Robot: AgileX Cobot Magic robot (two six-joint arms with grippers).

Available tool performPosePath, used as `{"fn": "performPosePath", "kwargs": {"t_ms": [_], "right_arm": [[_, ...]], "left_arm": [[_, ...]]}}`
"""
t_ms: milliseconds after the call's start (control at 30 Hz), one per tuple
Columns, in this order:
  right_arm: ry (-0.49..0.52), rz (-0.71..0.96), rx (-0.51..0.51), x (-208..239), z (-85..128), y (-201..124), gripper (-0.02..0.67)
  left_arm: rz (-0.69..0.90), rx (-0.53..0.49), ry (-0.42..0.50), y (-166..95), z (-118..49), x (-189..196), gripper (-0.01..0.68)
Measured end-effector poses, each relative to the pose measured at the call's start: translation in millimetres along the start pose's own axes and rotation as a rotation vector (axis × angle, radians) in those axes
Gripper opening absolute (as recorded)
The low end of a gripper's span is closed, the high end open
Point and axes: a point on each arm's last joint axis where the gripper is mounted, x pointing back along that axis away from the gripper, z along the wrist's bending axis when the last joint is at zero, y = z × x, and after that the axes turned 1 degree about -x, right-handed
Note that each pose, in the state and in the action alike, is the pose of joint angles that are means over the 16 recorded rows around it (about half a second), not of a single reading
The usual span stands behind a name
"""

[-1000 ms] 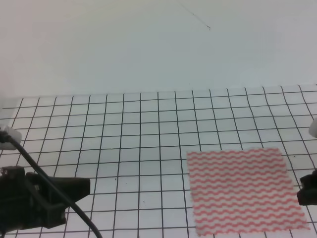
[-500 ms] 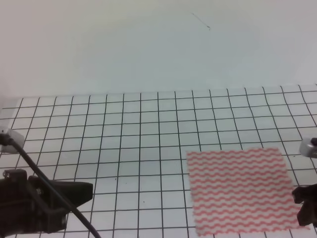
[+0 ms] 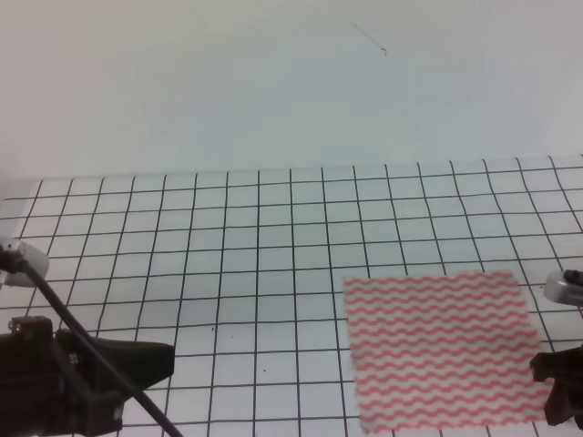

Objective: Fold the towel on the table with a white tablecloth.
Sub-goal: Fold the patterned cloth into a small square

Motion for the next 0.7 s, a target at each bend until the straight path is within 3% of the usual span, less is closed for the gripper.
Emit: {"fn": "performPosePath", "kwargs": {"t_ms": [233, 700], "right_arm": [[-0.005, 0.002, -0.002, -6, -1, 2, 0.243], [0.003, 0.037, -0.022, -16, -2, 3, 0.261]], "left_arm": [[0.002, 0.0, -0.002, 0, -0.1, 0, -0.001], [0.003, -0.002, 0.0, 0, 0.0, 0, -0.001]]}}
